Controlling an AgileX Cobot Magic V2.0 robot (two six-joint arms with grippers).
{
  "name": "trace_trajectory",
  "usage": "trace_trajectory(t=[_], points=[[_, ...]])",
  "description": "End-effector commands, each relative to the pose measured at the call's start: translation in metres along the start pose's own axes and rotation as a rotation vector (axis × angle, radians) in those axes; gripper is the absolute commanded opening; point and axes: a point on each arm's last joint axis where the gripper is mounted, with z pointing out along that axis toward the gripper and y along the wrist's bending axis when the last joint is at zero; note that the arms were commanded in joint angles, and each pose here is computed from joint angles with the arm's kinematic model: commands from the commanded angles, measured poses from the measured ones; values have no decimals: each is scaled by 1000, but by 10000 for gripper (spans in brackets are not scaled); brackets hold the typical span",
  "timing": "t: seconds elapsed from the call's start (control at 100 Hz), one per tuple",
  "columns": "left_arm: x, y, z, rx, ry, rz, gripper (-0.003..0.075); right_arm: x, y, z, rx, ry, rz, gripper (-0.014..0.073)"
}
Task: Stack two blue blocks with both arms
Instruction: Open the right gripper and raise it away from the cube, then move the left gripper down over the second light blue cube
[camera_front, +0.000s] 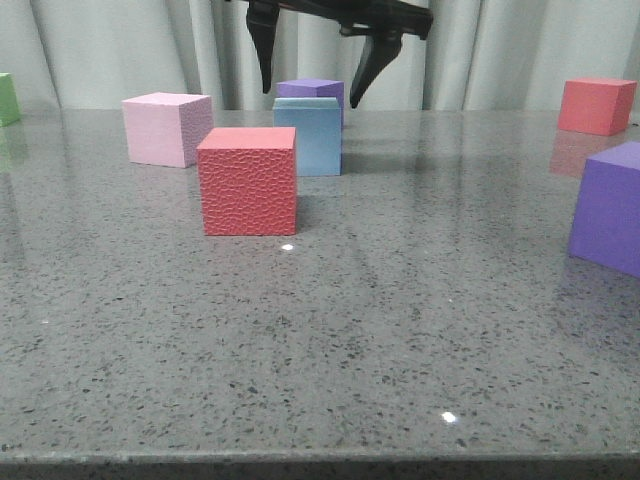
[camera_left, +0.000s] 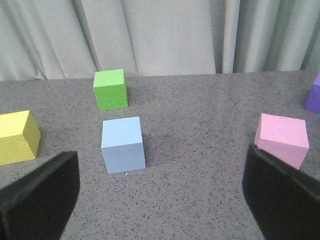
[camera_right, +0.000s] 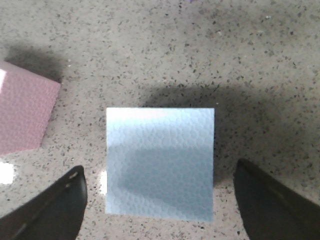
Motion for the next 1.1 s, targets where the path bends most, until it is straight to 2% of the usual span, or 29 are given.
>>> trace_trajectory(t=[0.0, 0.23, 0.38, 0.65, 0.94, 1.09], points=[[-17, 0, -5, 2, -92, -32, 641, -11, 3, -62, -80, -128, 6, 601], [-19, 0, -7, 2, -86, -39, 641, -9, 4, -97, -51, -196, -40, 601], [-25, 0, -9, -1, -102, -31, 641, -1, 12, -122, -12, -267, -124, 601], [-33, 6, -4, -31, -79, -27, 641, 15, 21, -153, -8, -277, -213, 600], [-44, 13, 19, -63, -16, -33, 641, 20, 13, -199, -48, -350, -248, 600], [-49, 16, 35, -70, 22, -42, 641, 27, 5, -213, -34, -354, -261, 600]])
